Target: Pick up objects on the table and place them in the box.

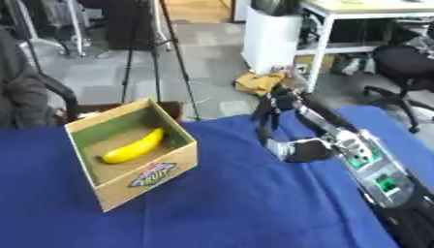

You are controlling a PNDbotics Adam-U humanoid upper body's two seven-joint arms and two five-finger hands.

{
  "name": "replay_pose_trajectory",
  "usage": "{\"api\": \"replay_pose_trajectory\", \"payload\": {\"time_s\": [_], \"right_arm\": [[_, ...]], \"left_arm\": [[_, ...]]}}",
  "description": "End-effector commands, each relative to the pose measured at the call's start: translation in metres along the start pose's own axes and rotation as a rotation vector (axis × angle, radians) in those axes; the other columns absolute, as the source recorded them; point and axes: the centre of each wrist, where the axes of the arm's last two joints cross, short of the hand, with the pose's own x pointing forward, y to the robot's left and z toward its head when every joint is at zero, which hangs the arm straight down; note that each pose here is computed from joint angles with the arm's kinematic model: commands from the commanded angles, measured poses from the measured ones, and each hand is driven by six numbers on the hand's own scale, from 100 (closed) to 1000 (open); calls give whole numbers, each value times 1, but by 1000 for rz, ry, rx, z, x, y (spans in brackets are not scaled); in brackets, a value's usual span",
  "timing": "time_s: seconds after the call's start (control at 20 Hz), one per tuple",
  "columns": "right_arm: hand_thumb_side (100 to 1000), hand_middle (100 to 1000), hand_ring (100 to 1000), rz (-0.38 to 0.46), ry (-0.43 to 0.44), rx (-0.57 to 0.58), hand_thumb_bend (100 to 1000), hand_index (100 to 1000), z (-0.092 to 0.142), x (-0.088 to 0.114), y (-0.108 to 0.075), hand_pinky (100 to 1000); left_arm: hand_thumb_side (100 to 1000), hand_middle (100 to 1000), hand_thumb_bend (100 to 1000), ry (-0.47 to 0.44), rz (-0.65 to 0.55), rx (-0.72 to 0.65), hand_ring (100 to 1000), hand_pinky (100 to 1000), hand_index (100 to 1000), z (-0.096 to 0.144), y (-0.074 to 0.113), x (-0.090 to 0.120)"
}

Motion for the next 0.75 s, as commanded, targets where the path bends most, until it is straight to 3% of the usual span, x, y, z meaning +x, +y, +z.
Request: {"api": "replay_pose_trajectory", "payload": {"time_s": [0.05,0.25,0.5,0.75], "right_arm": [[496,580,534,-49,-49,-25,100,683,2,25,-19,384],[523,579,524,-146,-9,-79,100,686,26,36,-11,370],[523,556,503,-276,127,-194,100,668,64,38,7,340],[546,555,504,-398,243,-304,100,660,88,38,33,342]], "left_arm": [[1000,512,273,7,-31,15,638,543,698,3,8,2],[1000,512,274,20,-38,28,638,543,698,7,10,0],[1000,511,273,36,-43,39,638,542,692,11,12,-3],[1000,507,266,57,-47,42,637,542,679,15,12,-8]]}}
